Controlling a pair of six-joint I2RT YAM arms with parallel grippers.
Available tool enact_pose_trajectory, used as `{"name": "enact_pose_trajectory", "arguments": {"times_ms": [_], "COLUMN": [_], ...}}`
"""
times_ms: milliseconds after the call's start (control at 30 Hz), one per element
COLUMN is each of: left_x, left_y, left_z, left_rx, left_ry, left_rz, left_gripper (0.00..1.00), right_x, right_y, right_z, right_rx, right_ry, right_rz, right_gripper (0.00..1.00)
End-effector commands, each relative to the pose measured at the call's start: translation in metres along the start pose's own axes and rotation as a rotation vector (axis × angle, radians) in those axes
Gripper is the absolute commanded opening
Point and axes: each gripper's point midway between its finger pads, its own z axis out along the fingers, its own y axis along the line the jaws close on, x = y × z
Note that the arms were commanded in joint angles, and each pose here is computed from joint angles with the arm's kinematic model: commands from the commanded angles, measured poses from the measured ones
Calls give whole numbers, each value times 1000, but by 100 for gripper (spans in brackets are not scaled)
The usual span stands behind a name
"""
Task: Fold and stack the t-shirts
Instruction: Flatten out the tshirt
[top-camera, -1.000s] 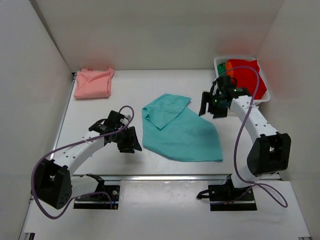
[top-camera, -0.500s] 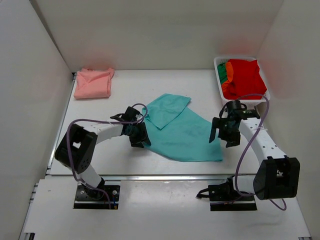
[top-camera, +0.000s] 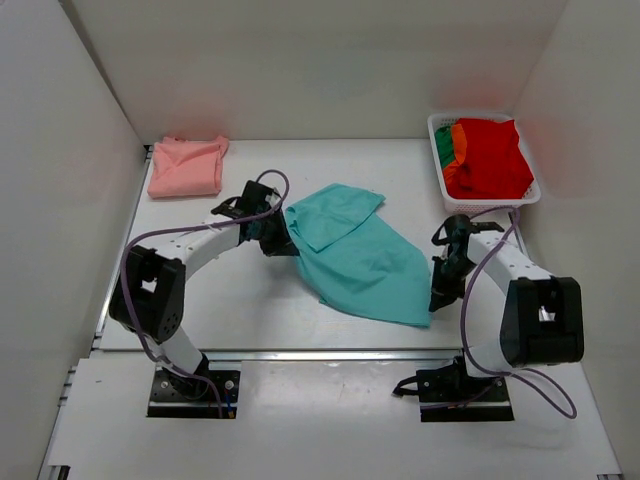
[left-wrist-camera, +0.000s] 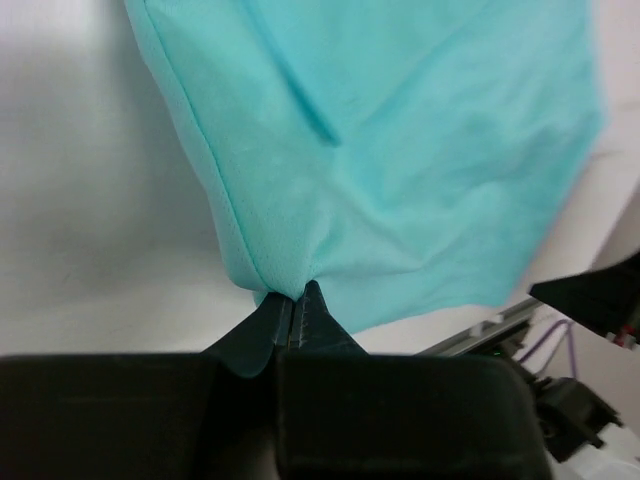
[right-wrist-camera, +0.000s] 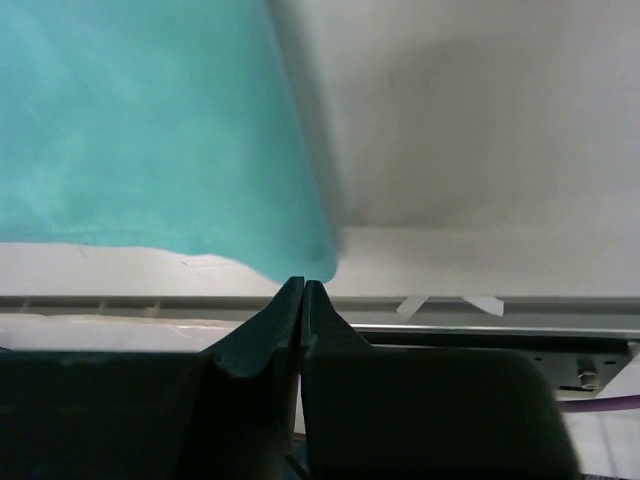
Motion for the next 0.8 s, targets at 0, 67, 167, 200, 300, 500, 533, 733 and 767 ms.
{"name": "enact_pose_trajectory", "arguments": {"times_ms": [0, 67, 167, 200, 300, 500, 533, 733, 767], "left_x": [-28, -32, -28, -28, -17, -15, -22, -164, -197], "left_y": [-37, -44, -40, -41, -36, -23, -23, -96, -130], "left_z": [-37, -41, -41, -41, -40, -41, -44, -141, -191], "left_rx": [113, 128, 138, 145, 147, 125, 125, 283, 362], "left_ry": [-72, -85, -78, -78, -63, -61, -77, -399, -511], "left_rz": [31, 34, 15, 8, -2, -16, -23, -54, -22], "left_gripper": [0, 0, 0, 0, 0, 0, 0, 0, 0], "right_x": [-39, -37, -32, -26, -7, 34, 31, -118, -155], "right_y": [15, 16, 22, 25, 38, 41, 42, 81, 103], "right_z": [-15, -13, -5, -1, 12, 39, 36, -122, -172], "right_rx": [-31, -11, -32, -59, -93, -51, -57, -159, -217], "right_ry": [-97, -66, -52, -32, 7, 117, 103, -356, -487], "right_rz": [-24, -36, -59, -54, -67, -102, -101, -65, -106], "right_gripper": [0, 6, 44, 47, 49, 23, 0, 0, 0]}}
